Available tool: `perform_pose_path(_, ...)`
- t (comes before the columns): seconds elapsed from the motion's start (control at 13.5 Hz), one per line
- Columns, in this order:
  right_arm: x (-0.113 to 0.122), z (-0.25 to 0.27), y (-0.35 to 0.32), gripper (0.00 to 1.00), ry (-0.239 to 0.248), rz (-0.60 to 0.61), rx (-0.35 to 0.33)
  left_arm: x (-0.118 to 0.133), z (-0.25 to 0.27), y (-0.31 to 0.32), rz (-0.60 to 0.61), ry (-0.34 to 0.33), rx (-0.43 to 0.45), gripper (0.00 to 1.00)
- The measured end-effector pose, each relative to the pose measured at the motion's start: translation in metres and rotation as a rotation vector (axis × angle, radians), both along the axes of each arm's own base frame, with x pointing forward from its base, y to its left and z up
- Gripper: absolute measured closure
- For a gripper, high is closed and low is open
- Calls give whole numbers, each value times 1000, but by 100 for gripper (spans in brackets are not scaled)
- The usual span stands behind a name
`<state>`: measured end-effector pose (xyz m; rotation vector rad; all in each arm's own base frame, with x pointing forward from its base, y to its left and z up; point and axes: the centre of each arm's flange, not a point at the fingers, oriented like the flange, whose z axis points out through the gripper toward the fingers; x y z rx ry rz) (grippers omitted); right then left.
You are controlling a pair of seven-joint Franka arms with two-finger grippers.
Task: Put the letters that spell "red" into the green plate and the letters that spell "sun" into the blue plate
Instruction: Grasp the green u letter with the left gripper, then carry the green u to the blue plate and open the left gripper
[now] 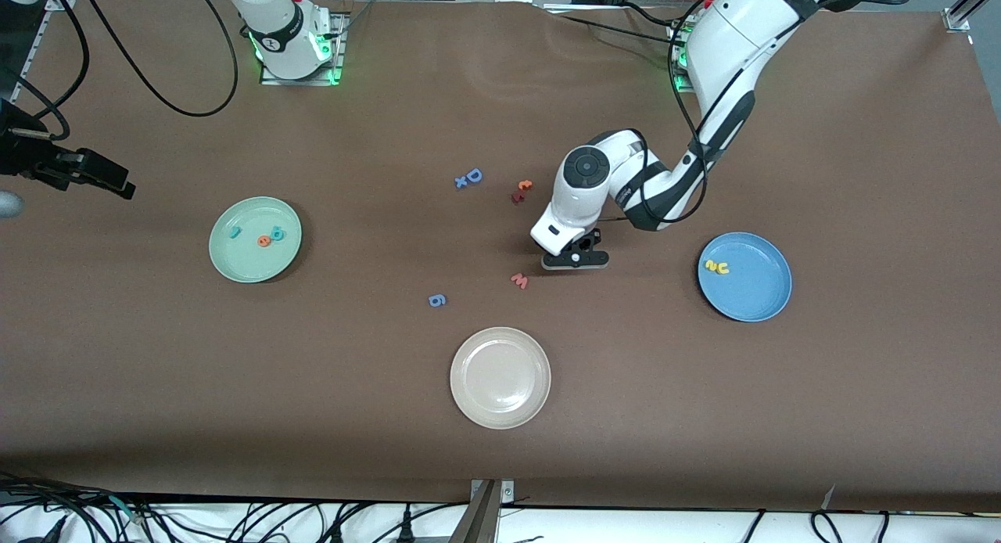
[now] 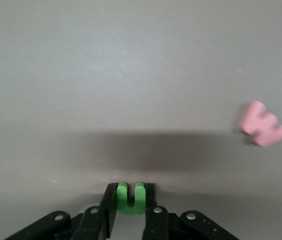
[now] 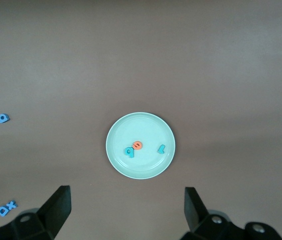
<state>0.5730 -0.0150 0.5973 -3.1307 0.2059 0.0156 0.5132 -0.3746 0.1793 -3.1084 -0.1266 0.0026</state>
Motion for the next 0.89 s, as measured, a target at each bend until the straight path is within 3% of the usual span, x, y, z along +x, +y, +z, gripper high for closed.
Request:
perform_pose_path(0.15, -5, 8, 3, 0, -6, 6, 1, 27, 14, 28, 2, 43, 53, 73)
perform_pose_path(0.52, 0, -11, 1, 0, 39, 3, 0, 97, 72, 140, -72, 239, 110, 73)
perform_pose_path(0.74, 3, -19, 2, 0, 54, 4, 0, 109, 73, 210, -121, 354, 100, 73)
perform_pose_path(0.89, 3, -20, 2, 0, 55, 4, 0, 111, 70, 240, -150, 395, 91, 73)
